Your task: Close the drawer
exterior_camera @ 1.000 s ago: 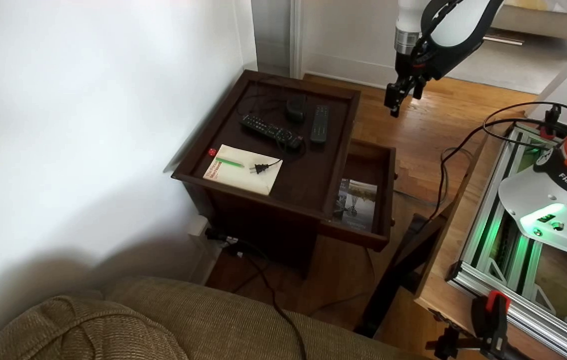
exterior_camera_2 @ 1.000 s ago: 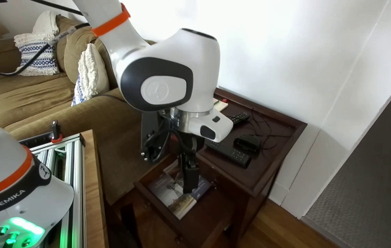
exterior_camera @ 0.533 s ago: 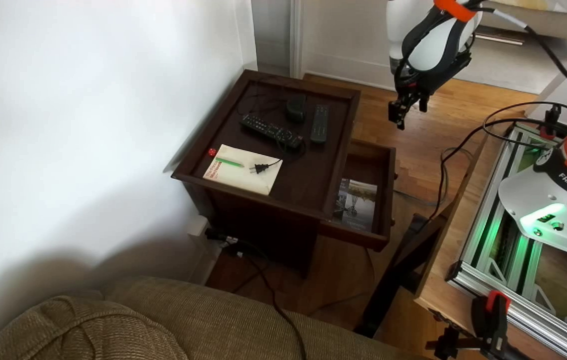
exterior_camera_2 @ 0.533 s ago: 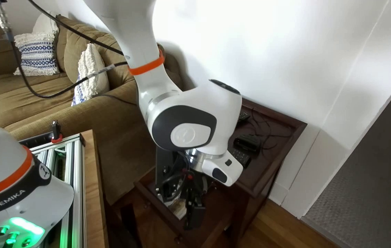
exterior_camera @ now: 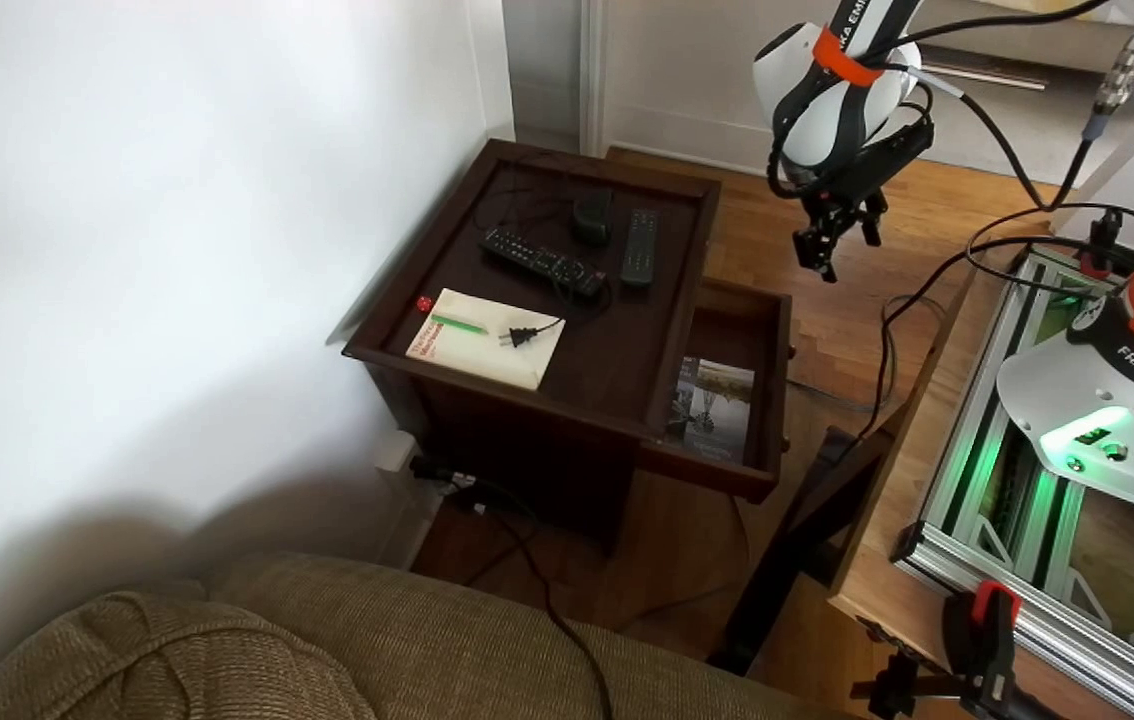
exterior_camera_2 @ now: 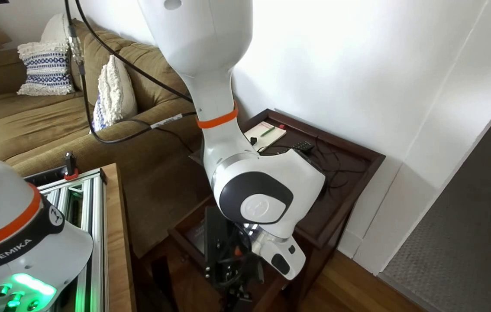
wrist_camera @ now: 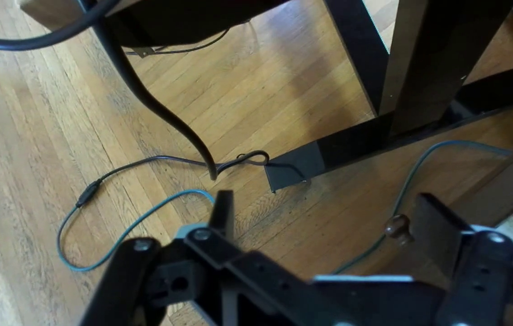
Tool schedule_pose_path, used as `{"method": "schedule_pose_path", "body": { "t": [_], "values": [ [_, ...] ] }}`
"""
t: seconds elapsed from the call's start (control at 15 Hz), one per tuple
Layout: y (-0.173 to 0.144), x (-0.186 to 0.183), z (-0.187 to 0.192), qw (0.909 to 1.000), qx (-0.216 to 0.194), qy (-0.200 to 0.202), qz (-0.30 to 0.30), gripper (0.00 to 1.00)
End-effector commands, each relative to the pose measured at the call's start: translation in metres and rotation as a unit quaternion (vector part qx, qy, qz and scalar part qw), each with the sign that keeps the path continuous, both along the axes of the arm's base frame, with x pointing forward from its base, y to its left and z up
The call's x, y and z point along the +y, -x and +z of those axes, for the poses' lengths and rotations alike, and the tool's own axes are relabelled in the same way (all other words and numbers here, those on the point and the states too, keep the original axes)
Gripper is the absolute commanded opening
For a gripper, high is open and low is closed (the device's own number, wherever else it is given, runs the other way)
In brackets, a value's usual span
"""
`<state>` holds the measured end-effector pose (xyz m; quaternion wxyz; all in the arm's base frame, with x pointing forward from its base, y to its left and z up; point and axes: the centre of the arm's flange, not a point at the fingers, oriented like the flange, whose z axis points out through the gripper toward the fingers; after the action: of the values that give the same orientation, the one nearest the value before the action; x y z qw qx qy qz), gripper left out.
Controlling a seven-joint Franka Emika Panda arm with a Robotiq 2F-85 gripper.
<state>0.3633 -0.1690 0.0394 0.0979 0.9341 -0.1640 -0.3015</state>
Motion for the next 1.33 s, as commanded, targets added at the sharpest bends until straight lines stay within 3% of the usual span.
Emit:
{"method": "schedule_pose_path", "body": {
  "t": [0.0, 0.13, 0.6, 0.67, 0.8, 1.27],
  "values": [
    [-0.001, -0.001, -0.001, 1.0000, 0.002, -0.001, 0.000, 1.00],
    [-0.001, -0.003, -0.005, 0.9995, 0.017, -0.023, 0.014, 1.00],
    [-0.004, -0.034, -0.085, 0.9964, 0.055, -0.053, 0.037, 1.00],
    [-0.006, -0.040, -0.095, 0.9962, 0.056, -0.057, 0.035, 0.76],
    [-0.009, -0.049, -0.115, 0.9966, 0.056, -0.055, 0.024, 0.66],
    [-0.014, -0.069, -0.168, 0.9951, 0.085, -0.051, -0.001, 0.11]
  ]
}}
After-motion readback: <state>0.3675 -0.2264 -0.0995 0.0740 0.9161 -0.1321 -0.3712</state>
